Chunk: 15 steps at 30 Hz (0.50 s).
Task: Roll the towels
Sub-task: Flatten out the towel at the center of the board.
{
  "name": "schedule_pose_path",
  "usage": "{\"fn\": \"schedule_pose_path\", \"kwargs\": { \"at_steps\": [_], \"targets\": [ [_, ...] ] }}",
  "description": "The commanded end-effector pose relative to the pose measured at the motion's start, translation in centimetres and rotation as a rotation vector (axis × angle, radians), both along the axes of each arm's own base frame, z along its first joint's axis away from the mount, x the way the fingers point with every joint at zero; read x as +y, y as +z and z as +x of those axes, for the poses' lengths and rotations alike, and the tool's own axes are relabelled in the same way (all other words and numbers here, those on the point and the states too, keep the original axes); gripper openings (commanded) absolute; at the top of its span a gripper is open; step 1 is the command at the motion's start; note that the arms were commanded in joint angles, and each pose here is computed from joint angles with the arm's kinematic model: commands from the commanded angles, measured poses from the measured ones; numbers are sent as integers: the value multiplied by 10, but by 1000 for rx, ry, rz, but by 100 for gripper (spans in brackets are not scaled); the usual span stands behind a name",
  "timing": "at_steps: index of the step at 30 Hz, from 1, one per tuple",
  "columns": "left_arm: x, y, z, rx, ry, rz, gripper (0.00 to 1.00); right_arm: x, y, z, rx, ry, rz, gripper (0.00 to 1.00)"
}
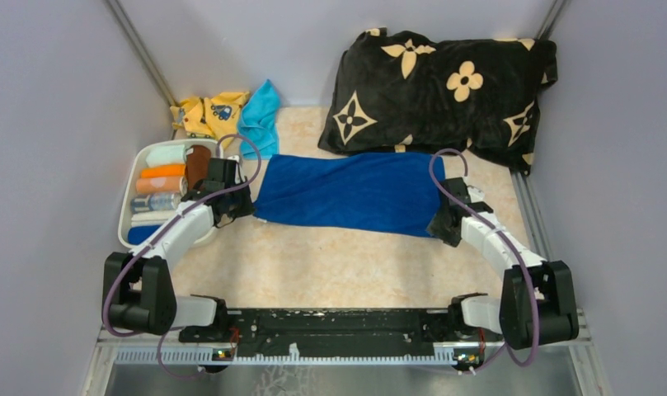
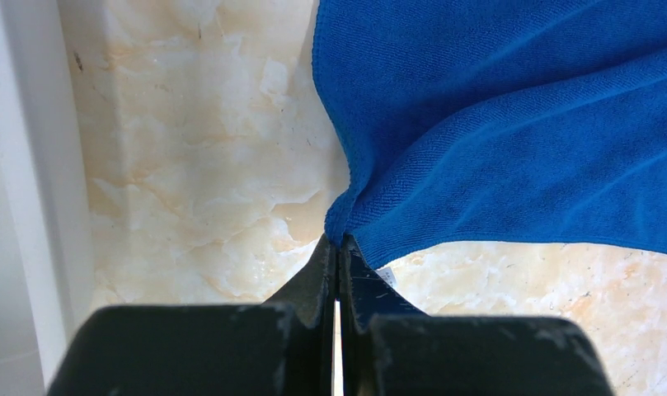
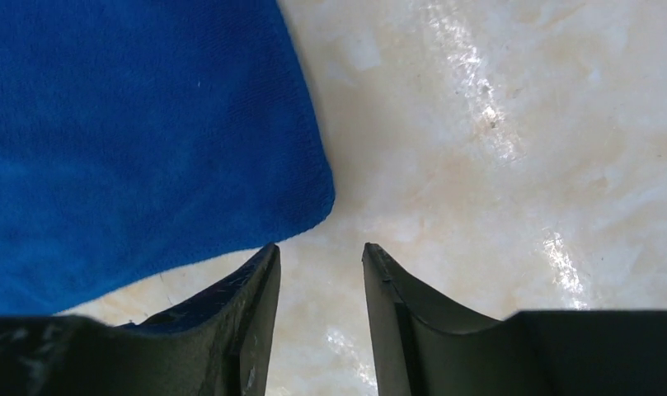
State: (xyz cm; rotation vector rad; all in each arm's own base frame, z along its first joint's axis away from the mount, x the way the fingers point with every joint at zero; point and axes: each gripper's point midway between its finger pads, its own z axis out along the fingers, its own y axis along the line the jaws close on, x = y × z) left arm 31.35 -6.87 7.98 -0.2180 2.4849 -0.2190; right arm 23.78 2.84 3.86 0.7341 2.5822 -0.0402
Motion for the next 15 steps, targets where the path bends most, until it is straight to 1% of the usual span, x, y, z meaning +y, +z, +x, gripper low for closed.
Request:
{"fn": "schedule_pose_path", "kwargs": {
  "at_steps": [1, 5, 15],
  "targets": [
    [1, 5, 7, -32, 9, -7, 0, -7, 2, 19, -88, -132, 6, 41],
    [0, 5, 7, -31, 7, -13, 0, -9, -2, 24, -98, -150, -1, 38],
    [1, 5, 7, -29, 11, -8, 0, -14, -18, 21, -44, -187, -16, 35]
  ]
}}
